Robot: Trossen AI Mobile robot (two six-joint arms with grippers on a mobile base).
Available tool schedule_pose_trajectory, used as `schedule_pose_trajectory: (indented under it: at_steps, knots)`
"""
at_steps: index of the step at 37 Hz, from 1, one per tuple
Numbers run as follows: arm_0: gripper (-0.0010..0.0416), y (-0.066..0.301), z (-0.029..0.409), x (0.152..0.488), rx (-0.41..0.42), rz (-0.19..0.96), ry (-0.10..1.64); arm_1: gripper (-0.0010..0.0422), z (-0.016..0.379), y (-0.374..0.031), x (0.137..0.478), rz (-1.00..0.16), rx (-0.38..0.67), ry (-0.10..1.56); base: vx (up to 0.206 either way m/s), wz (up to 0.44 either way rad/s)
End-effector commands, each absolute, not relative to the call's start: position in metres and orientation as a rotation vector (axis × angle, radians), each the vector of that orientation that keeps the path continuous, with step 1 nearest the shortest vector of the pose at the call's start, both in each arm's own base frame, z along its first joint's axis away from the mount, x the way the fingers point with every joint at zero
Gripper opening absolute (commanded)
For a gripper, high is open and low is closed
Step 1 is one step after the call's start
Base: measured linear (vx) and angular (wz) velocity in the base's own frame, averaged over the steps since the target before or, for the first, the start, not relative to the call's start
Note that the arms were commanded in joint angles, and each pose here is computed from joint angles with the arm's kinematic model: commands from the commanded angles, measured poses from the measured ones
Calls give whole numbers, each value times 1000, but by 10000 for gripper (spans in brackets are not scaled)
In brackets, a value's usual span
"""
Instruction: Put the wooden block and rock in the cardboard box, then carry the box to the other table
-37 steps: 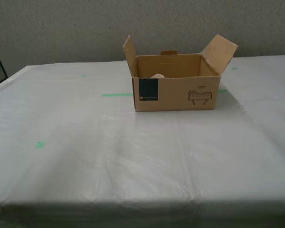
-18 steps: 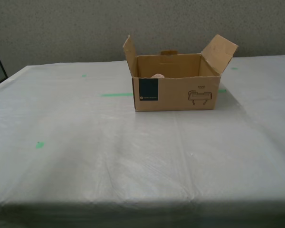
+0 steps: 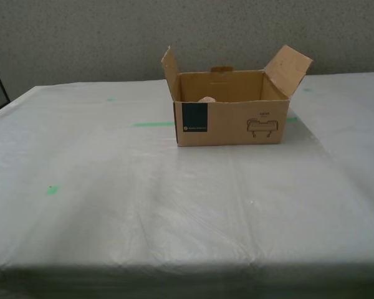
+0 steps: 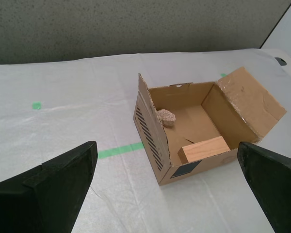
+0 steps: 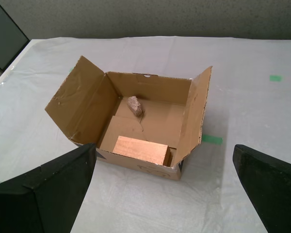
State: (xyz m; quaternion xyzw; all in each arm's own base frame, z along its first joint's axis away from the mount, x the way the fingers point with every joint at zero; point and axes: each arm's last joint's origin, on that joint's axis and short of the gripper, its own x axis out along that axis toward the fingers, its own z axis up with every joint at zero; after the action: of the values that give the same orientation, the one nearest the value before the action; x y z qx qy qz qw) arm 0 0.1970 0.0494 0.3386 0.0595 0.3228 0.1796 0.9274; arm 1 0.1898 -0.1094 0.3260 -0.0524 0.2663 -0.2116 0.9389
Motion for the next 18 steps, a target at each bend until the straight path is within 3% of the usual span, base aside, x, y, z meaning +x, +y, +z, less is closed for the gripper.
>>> schedule_pose_trajectory:
  at_steps: [1,18]
  knots:
    - [394,50,339,197,121,367,662,396,327,-109,190,-431,-107,541,0,0]
    - [394,50,339,197,121,367,662,396,327,-109,190,-431,-107,541,0,0]
